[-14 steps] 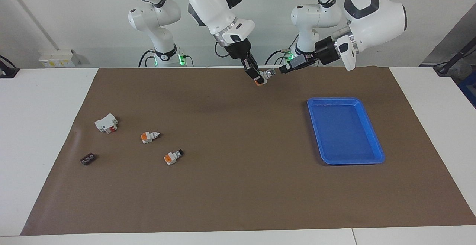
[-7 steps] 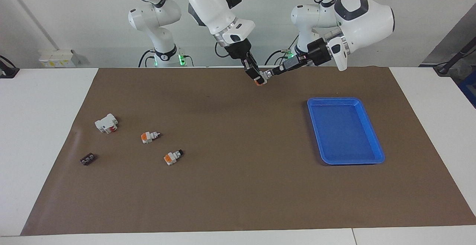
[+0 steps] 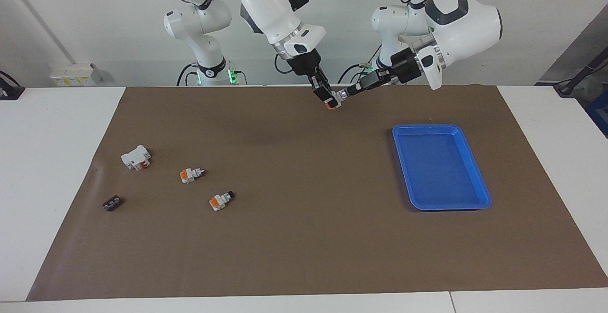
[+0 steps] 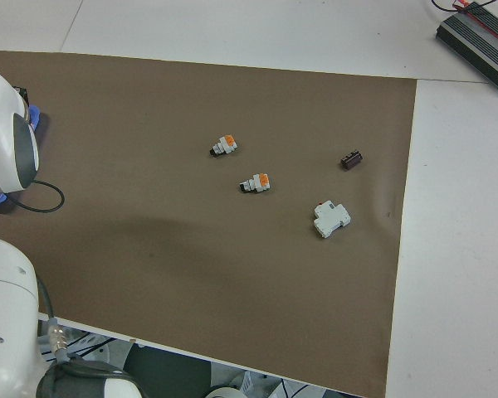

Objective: Turn and place switch with both arms
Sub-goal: 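Close the left gripper on the switch while the right gripper holds it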

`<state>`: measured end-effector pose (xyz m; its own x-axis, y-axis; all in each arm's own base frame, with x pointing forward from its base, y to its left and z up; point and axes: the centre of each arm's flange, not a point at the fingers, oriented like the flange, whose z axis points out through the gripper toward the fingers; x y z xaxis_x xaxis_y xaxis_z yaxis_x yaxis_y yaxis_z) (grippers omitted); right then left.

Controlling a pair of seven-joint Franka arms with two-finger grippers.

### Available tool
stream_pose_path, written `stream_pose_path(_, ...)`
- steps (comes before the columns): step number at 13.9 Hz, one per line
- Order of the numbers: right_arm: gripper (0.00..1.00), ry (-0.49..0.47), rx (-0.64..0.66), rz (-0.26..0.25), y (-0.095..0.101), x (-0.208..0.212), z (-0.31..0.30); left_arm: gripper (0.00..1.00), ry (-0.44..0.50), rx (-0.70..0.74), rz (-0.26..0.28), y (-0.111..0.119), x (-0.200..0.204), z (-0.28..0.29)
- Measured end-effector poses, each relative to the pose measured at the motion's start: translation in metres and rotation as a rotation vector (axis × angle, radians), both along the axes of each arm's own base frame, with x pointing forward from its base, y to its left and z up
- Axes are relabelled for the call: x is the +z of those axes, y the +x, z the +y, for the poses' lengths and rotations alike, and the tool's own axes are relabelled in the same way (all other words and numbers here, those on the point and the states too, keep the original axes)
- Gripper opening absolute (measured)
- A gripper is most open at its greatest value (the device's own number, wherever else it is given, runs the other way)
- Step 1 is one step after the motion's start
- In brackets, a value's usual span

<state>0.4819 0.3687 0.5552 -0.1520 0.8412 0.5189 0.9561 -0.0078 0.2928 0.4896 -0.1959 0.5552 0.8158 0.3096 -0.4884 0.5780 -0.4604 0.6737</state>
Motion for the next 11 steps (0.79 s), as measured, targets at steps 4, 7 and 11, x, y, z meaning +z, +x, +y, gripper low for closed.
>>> stream_pose_path(4,0.33,-0.001,-0.011,-0.002,0.0034,-0.0003,-0.0042,0.17,-0.003,0.021,-0.01,-0.0011,-0.0031,-0.0054)
stream_pose_path(7,0.33,0.001,-0.016,0.0,0.0038,-0.0001,-0.0045,0.11,-0.004,0.025,-0.008,-0.0015,-0.0043,-0.0047)
stream_pose_path(11,0.33,0.003,-0.019,-0.003,0.004,0.0003,-0.0044,0.11,-0.006,0.028,-0.01,-0.0015,-0.0037,-0.0045)
